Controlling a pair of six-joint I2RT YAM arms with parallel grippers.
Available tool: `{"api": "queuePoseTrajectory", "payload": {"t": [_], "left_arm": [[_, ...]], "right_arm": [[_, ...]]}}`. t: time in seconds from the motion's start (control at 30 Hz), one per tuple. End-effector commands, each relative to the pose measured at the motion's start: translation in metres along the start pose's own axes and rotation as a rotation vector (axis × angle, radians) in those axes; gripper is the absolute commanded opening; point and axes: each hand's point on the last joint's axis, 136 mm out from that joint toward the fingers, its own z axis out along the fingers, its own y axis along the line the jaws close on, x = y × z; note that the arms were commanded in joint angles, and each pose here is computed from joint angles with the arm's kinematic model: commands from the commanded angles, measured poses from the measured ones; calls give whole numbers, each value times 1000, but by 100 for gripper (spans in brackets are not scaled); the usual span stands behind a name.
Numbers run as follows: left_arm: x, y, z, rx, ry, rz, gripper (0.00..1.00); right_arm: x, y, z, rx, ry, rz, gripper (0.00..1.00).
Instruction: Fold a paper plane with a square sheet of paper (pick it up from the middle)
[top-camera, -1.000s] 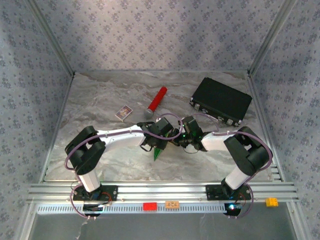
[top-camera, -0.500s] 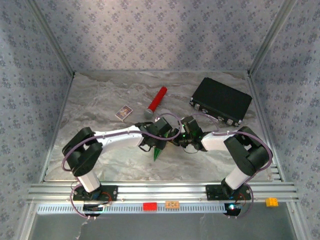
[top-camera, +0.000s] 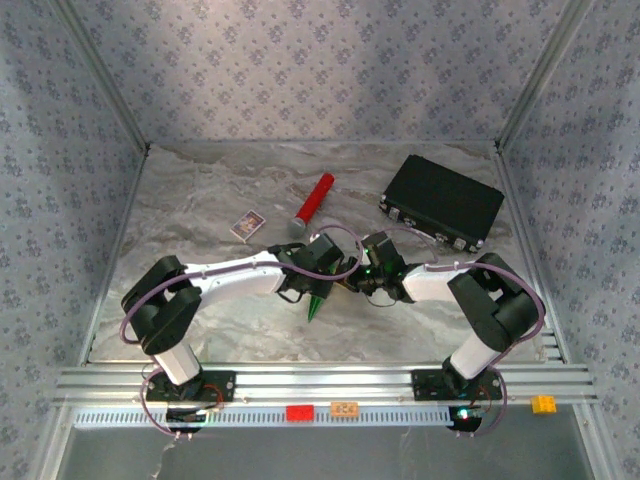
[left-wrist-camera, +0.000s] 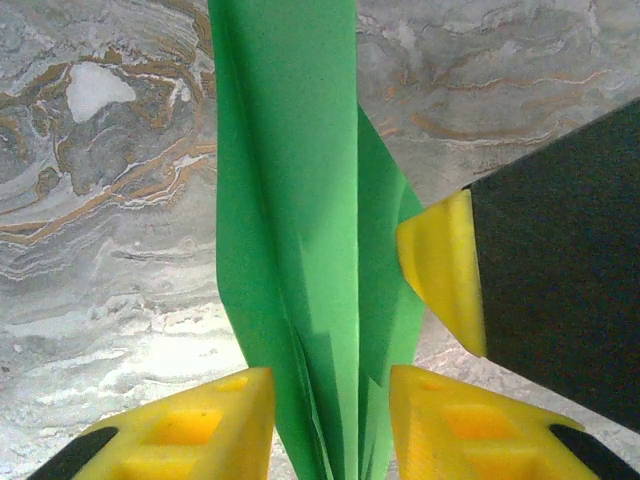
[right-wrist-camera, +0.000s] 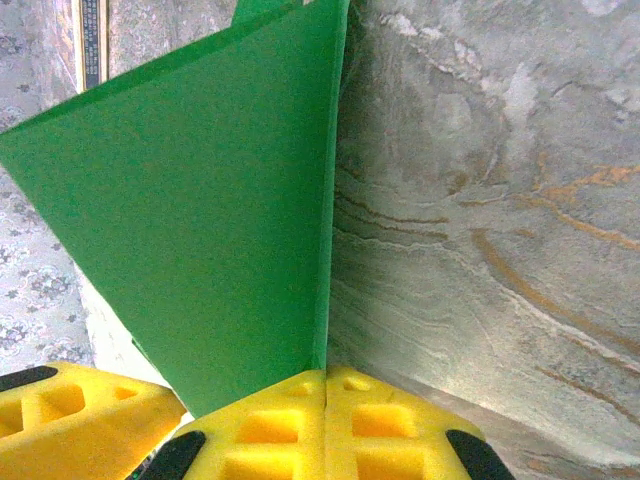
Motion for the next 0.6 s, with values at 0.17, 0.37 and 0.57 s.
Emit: {"api": "queuePoseTrajectory", "payload": {"t": [0.17, 0.37, 0.57], "left_arm": [[-2, -4, -30, 71, -65, -57, 37], [10, -12, -24, 121, -17, -69, 32], [15, -16, -12, 121, 11, -59, 31]], "right_arm": [[-3, 6, -3, -3, 1, -11, 6], [-4, 7, -3, -6, -2, -12, 6], [-4, 9, -3, -10, -3, -13, 6]]}}
